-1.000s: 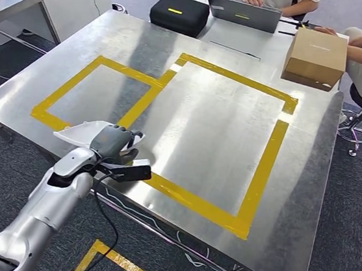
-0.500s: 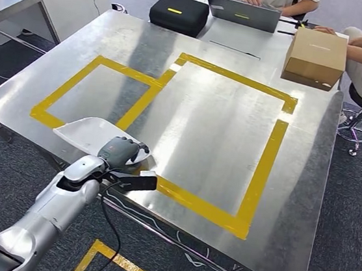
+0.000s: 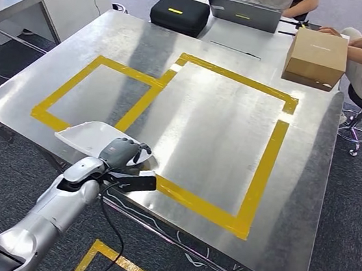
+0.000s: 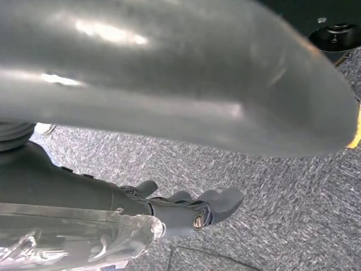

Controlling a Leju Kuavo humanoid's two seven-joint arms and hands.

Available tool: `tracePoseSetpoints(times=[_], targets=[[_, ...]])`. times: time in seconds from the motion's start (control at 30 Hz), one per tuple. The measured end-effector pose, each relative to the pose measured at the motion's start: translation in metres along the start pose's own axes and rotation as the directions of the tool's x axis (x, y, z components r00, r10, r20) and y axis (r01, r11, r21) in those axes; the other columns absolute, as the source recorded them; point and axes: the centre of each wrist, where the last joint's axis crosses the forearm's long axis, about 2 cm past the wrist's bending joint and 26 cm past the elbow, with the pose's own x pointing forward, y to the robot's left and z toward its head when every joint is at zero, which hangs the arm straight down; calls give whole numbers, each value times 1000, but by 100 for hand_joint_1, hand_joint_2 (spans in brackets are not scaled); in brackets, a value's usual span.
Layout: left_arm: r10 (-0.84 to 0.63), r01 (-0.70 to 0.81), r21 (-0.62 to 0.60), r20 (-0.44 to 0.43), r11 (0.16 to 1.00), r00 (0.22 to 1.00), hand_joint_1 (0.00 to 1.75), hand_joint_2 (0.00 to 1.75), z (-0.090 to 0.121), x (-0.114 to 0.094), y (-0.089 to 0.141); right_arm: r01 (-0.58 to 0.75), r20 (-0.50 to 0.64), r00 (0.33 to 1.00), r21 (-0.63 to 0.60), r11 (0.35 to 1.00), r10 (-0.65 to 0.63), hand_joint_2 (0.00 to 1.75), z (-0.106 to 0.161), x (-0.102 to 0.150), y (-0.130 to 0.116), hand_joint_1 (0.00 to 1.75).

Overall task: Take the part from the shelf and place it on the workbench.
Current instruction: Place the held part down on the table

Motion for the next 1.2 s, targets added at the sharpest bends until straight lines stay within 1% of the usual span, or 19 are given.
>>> tracePoseSetpoints(times=[0.23,0.33,0.43,0.6,0.83,0.97,1.2], targets=[[30,-30,2,13,1000,999,175,175,2,0,-1,0,5,1000,1,1000,0,0,0,0,0,0],[-5,5,-10,-23,1000,1000,175,175,3,-4,-1,0,5,1000,5,1000,0,0,0,0,0,0],[-60,58,-25,-74,998,995,175,175,4,-12,2,1,4,1000,9,1000,-1,0,0,-1,0,0],[-135,129,-50,-148,990,980,175,175,9,-34,6,3,1,1000,12,1000,-3,0,0,-2,0,0],[-154,143,-65,-230,988,961,175,175,15,-58,12,13,-3,1000,17,1000,-13,0,0,-2,0,0],[-152,139,-69,-258,988,954,175,175,18,-67,15,19,-5,1000,20,1000,-19,0,0,-3,0,0],[-152,140,-64,-268,988,951,175,175,20,-73,18,22,-8,1000,22,1000,-22,0,0,-3,0,0]])
